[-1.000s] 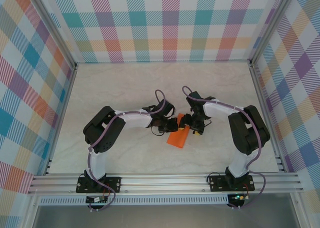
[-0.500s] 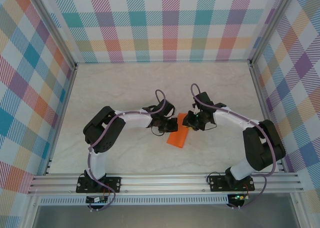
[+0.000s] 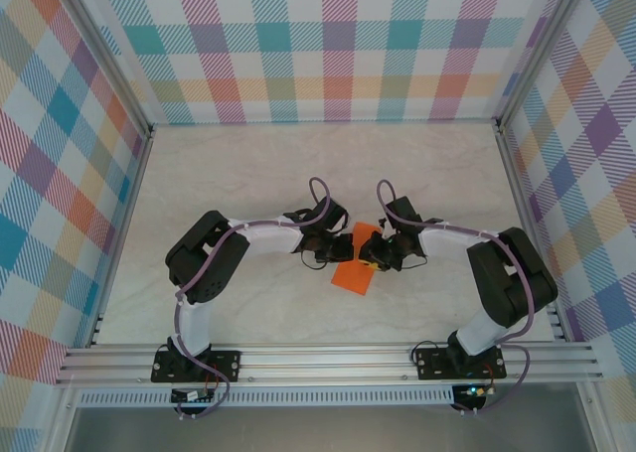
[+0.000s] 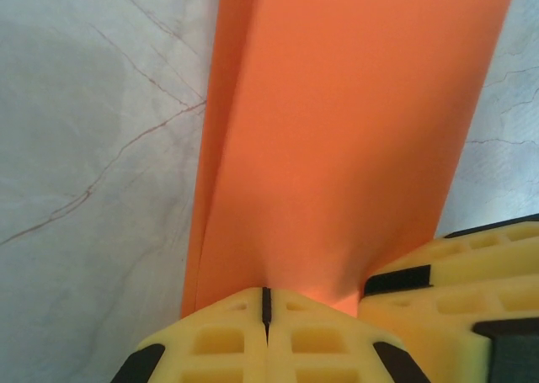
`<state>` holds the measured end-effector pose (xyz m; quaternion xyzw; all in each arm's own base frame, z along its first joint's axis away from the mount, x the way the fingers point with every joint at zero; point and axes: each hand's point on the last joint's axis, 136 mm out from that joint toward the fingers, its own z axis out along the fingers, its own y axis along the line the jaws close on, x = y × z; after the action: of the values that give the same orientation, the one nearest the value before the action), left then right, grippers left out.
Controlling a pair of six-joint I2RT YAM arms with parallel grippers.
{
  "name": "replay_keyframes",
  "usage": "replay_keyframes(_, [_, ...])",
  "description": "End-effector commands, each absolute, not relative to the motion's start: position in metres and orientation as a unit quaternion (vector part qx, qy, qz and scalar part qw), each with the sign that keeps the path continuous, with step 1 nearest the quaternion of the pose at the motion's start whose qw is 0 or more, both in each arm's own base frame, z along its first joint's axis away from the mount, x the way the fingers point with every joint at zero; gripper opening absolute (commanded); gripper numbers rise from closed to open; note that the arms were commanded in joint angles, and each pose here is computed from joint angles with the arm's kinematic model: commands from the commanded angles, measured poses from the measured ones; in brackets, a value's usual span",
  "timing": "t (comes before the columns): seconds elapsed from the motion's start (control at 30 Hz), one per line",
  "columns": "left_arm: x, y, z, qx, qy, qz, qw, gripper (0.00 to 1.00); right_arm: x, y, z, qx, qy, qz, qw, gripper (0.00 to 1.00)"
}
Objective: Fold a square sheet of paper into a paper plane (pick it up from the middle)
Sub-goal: Fold the square sheet of paper in half at the center of the table.
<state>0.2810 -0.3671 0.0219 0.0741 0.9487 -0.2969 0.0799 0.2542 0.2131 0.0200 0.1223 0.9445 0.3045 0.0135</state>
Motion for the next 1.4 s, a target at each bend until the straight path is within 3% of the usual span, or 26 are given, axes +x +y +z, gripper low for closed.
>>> replay_keyframes(0.0, [0.265,-0.358,-0.002,0.083,0.961,-0.259,0.048,0.0,0.248,0.206,0.002,0.131,0.948,0.291,0.001,0.23])
replay_keyframes(0.23, [0.263,-0.358,-0.003,0.084,0.961,-0.26,0.044,0.0,0.238,0.198,-0.009,0.134,0.953,0.272,-0.009,0.24])
replay_keyframes(0.57, [0.261,-0.358,-0.003,0.086,0.961,-0.261,0.041,0.0,0.243,0.218,0.057,0.086,0.926,0.364,0.047,0.26])
replay_keyframes(1.07, [0.259,-0.357,-0.003,0.092,0.961,-0.258,0.038,0.0,0.213,0.198,-0.002,0.111,0.943,0.315,-0.002,0.25])
replay_keyframes(1.37, [0.26,-0.357,-0.003,0.092,0.961,-0.258,0.039,0.0,0.213,0.223,0.047,0.06,0.913,0.403,0.034,0.31])
